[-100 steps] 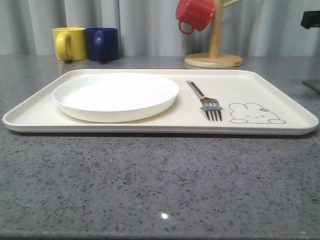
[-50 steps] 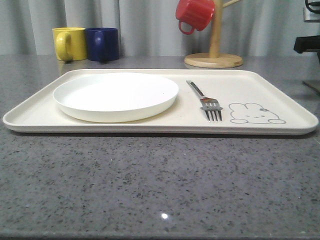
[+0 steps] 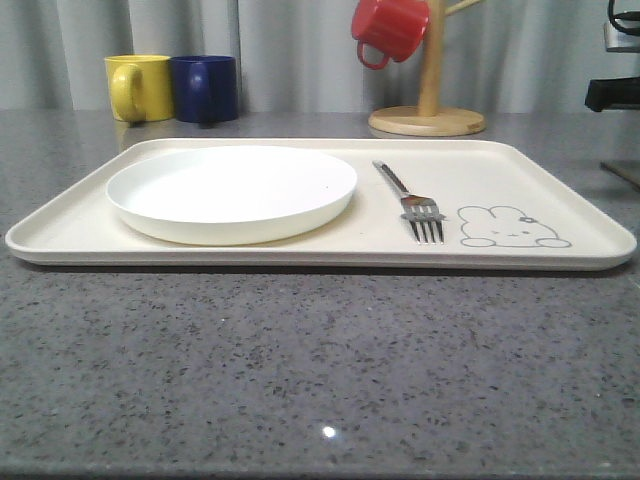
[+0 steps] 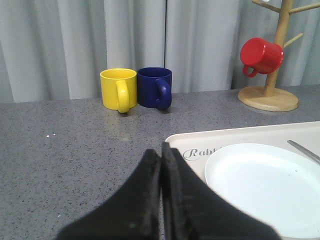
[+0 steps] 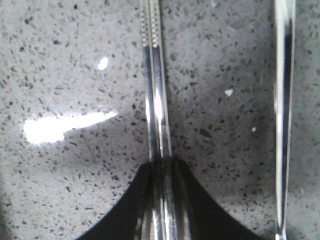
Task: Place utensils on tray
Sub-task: 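Move the right gripper back and grasp the chopsticks, then place the chopsticks on the tray next to the fork, release, then move the right gripper back and grasp the spoon, then place the spoon on the tray beside the chopsticks, release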
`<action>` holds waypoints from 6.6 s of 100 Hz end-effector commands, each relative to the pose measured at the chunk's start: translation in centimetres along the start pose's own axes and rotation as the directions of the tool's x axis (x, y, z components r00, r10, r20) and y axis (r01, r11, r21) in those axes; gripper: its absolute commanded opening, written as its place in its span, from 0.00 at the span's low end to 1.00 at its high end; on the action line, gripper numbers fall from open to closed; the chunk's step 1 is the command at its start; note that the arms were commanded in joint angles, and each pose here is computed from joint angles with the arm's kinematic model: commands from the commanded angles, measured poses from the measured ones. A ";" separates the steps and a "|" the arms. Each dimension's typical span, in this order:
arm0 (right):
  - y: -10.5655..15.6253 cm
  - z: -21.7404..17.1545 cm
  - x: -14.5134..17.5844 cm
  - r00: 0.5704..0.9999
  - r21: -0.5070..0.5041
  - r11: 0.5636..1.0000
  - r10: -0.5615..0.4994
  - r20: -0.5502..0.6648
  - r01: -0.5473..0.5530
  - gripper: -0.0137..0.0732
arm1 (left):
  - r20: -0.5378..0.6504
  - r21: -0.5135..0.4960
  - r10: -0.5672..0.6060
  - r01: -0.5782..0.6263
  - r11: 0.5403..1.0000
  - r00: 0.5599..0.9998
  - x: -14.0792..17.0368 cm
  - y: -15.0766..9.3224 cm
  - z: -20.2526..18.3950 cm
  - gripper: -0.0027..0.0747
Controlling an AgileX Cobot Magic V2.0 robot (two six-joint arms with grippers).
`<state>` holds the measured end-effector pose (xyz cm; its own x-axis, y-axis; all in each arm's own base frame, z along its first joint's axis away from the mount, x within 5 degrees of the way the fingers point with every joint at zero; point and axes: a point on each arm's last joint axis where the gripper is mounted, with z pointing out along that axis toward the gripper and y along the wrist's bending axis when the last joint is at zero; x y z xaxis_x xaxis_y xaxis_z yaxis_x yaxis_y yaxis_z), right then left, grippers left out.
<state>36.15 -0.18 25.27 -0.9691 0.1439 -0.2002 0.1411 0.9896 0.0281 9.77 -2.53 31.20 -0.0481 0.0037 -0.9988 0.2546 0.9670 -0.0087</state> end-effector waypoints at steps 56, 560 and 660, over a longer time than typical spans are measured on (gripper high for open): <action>6.2 -9.6 3.0 0.964 -0.218 0.976 0.062 0.259 -0.004 0.08 | 0.094 -0.018 -0.003 0.004 1.000 0.996 -1.5 0.1 -0.1 0.01; 9.9 -7.5 3.0 0.975 -0.195 0.978 -0.031 0.218 0.075 0.10 | 0.089 -0.016 -0.003 0.004 1.000 0.996 -1.4 0.1 -0.1 0.01; 9.4 -7.3 2.0 0.954 -0.111 0.984 -0.101 0.281 0.137 0.53 | 0.089 -0.016 -0.003 0.004 1.000 0.996 -1.4 0.1 -0.1 0.01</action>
<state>34.93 10.24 27.88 -0.9462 0.0718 -0.3154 0.0342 0.9918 0.1232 9.77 -2.53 31.20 -0.0481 0.0037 -0.9988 0.2546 0.9670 -0.0087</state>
